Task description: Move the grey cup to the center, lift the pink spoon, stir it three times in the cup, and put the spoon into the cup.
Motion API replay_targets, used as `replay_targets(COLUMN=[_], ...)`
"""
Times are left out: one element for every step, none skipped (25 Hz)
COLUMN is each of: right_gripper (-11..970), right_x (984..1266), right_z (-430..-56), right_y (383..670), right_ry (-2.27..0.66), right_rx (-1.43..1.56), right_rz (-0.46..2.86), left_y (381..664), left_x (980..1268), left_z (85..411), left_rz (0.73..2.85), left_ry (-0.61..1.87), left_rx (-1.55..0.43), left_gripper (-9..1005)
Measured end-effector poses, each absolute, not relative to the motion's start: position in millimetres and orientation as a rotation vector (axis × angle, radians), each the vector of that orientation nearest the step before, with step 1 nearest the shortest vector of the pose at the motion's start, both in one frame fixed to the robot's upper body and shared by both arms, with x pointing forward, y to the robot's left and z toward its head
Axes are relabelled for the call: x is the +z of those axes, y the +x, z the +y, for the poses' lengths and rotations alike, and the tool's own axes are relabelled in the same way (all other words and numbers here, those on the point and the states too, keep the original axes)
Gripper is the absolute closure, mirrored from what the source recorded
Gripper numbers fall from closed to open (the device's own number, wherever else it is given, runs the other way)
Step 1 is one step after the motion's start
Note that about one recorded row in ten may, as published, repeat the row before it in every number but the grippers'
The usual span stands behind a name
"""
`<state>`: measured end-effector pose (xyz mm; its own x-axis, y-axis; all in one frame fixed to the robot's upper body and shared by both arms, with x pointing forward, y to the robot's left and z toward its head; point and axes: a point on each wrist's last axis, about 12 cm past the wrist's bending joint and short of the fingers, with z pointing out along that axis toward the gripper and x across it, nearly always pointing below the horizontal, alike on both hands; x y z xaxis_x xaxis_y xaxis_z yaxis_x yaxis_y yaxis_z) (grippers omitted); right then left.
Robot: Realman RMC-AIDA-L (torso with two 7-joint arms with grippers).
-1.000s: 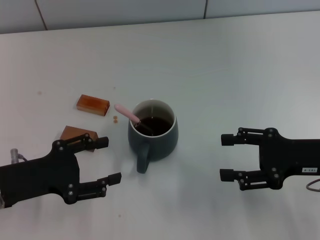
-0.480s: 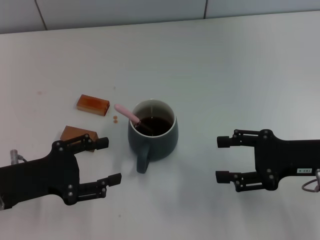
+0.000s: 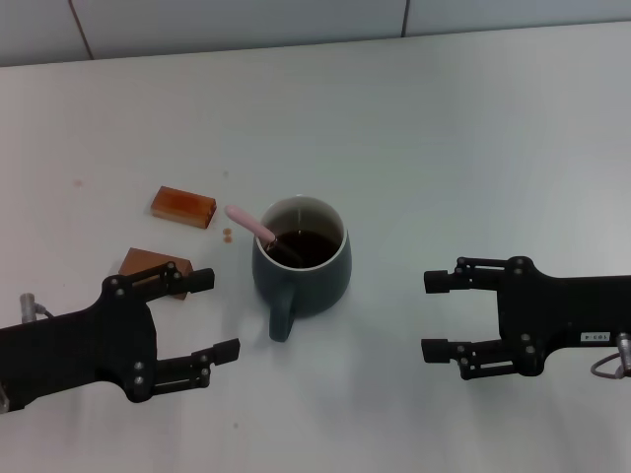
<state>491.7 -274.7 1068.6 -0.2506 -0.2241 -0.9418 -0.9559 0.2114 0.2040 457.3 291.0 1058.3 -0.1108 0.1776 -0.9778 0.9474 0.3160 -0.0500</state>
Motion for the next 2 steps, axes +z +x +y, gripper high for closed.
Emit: replay_targets(right_gripper=[148, 148], right_x=[1068.6, 1068.6], right_z=[-274.7, -274.7], right_y=[491.7, 491.7], right_ry=[-1.126, -1.126], right_rx=[1.103, 1.103], right_rz=[1.651, 1.651], left_y=[457.3, 457.2], left_x=[1058.4, 1058.5], left_z=[291.0, 291.0], left_rz=[1.543, 1.542], left_ry=[1.064, 1.062], left_rx=[-0.93, -0.93], left_gripper=[205, 205])
